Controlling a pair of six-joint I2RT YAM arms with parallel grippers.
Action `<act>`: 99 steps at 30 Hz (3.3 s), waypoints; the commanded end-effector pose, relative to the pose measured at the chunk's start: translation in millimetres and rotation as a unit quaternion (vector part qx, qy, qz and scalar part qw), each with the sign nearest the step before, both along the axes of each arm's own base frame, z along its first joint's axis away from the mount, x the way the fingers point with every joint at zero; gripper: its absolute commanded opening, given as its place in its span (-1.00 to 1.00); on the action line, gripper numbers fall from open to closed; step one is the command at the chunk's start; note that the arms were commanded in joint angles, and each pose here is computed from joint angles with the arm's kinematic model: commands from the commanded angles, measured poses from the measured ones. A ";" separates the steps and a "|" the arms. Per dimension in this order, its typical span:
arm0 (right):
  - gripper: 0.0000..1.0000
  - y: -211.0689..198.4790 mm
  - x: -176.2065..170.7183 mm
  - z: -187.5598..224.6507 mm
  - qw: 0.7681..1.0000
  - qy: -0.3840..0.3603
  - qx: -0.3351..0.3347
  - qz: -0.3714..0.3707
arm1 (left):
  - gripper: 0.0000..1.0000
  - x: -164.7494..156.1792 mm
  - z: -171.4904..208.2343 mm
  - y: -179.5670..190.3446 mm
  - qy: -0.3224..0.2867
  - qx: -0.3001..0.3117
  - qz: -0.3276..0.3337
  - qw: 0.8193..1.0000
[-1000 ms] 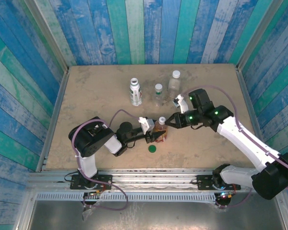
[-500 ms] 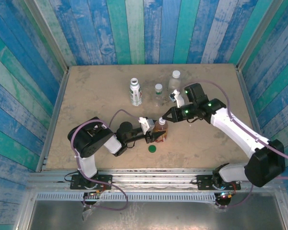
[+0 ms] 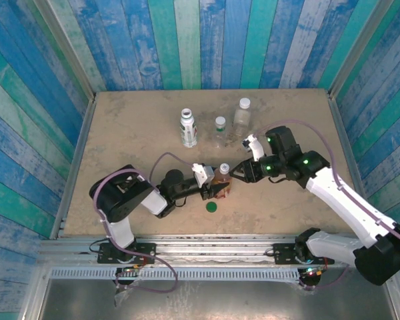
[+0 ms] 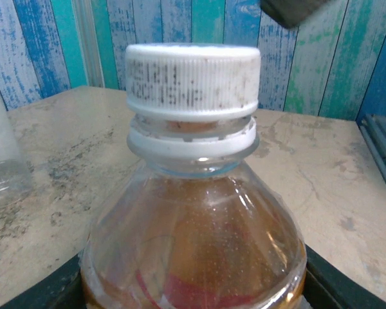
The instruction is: Screw on the bottle caps
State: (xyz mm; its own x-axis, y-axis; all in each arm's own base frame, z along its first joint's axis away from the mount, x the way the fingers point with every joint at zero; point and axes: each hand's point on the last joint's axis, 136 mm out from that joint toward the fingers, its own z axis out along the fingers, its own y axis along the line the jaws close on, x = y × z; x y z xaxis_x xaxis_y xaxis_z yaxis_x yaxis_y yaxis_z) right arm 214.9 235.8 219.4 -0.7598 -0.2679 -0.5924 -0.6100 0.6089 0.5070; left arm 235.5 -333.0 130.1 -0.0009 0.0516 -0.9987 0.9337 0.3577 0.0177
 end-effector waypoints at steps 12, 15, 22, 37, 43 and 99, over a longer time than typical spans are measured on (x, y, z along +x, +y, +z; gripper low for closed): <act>0.19 -13.4 -38.5 23.3 0.842 -0.389 -0.202 0.315 | 0.11 -9.6 3.8 9.2 -0.111 0.163 0.024 0.980; 0.14 -4.3 -40.1 13.4 0.825 -0.385 -0.208 0.357 | 0.11 -19.1 15.0 7.3 -0.121 0.149 0.008 0.981; -0.04 9.7 -26.1 -4.9 0.811 -0.366 -0.237 0.391 | 0.11 -30.3 28.3 6.7 -0.132 0.139 -0.005 0.981; -0.39 27.4 -24.5 -12.4 0.824 -0.341 -0.213 0.399 | 0.11 -35.0 33.1 10.7 -0.133 0.132 -0.007 0.982; -0.33 31.1 -22.9 -15.0 0.833 -0.334 -0.208 0.389 | 0.11 -35.0 37.7 12.1 -0.136 0.124 -0.002 0.983; 0.05 28.8 -18.4 13.4 0.778 -0.383 -0.255 0.427 | 0.04 -19.7 63.3 24.4 -0.220 0.171 0.044 0.959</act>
State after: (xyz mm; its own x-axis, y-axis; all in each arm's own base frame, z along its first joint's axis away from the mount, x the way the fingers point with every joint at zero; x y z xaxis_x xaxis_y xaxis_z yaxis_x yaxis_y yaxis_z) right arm 202.6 268.1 238.3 0.3062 -0.8172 -0.4882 -0.9159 -0.1130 -0.3853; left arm 216.1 -308.0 170.7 0.3512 0.4300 -0.8317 0.7993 0.3250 0.5055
